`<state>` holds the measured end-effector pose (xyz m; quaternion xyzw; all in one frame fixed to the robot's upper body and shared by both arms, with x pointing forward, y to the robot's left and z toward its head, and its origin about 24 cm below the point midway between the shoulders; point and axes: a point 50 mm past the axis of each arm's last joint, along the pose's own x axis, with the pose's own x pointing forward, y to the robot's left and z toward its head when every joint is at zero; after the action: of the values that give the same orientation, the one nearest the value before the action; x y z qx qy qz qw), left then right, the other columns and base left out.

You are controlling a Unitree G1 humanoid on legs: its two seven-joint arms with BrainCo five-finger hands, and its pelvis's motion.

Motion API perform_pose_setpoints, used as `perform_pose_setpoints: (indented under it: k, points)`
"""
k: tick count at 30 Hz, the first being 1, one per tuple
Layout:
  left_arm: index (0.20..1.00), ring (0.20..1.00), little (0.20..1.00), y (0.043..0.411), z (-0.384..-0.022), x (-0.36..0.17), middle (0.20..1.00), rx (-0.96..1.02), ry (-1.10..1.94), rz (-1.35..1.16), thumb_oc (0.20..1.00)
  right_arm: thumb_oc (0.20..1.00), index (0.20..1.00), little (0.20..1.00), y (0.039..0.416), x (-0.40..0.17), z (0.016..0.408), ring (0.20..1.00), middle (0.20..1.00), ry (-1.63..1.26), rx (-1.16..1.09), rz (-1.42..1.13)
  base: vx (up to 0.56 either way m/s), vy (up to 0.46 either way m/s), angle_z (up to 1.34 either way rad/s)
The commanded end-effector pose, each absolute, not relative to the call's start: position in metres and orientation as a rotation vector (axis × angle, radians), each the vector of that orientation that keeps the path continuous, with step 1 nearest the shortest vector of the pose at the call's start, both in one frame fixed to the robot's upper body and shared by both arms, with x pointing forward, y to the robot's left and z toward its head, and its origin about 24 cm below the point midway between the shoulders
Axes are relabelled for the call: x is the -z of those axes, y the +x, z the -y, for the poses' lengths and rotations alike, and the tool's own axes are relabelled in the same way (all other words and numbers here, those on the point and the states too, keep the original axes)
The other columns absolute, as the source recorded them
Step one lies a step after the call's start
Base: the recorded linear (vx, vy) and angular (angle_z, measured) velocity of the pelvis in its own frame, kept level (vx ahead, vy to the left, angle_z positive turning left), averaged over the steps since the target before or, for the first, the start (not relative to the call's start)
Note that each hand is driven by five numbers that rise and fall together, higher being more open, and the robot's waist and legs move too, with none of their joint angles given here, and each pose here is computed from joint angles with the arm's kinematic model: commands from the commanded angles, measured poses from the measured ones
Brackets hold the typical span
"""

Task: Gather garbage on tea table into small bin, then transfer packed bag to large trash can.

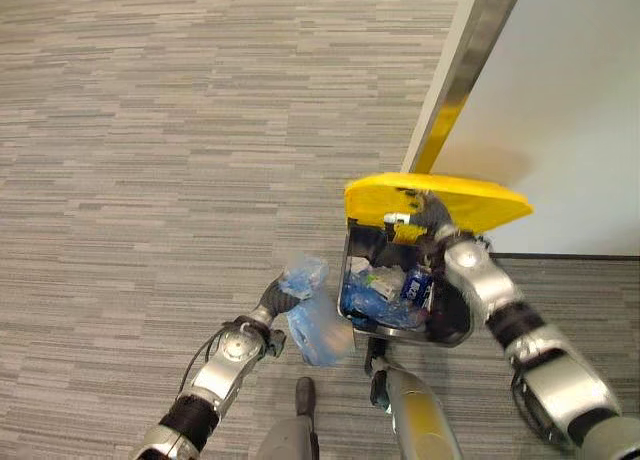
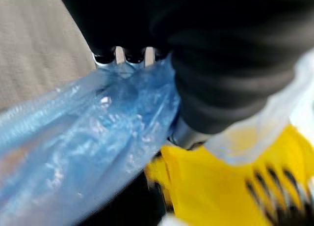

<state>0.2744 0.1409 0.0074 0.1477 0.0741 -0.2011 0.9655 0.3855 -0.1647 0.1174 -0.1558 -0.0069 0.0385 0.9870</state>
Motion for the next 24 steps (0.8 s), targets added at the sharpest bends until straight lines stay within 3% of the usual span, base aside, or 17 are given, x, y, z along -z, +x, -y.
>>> perform_pose_setpoints:
  k: [1,6,13,24]
  points:
    - [0.200,0.200,0.200,0.284,-0.139,-0.043,0.200,0.425,0.243,0.032,0.200,1.000,1.000,1.000,0.390,-0.145,0.153,1.000,1.000,-0.211,-0.063,0.148,0.00,0.000,0.00]
    - [0.200,0.200,0.200,0.302,-0.095,-0.092,0.200,0.544,0.224,0.236,0.200,1.000,1.000,1.000,0.400,-0.177,0.152,1.000,1.000,-0.243,-0.039,0.217,-0.02,-0.015,-0.01]
    - [0.200,0.200,0.200,0.315,-0.081,-0.122,0.200,0.570,0.277,0.346,0.200,1.000,1.000,1.000,0.403,-0.199,0.143,1.000,1.000,-0.316,-0.079,0.275,-0.02,-0.024,-0.05]
    - [0.200,0.200,0.200,0.356,-0.071,-0.088,0.200,0.490,0.725,0.181,0.200,1.000,1.000,1.000,0.406,-0.257,0.126,1.000,1.000,-0.329,-0.074,0.427,-0.01,-0.001,-0.11]
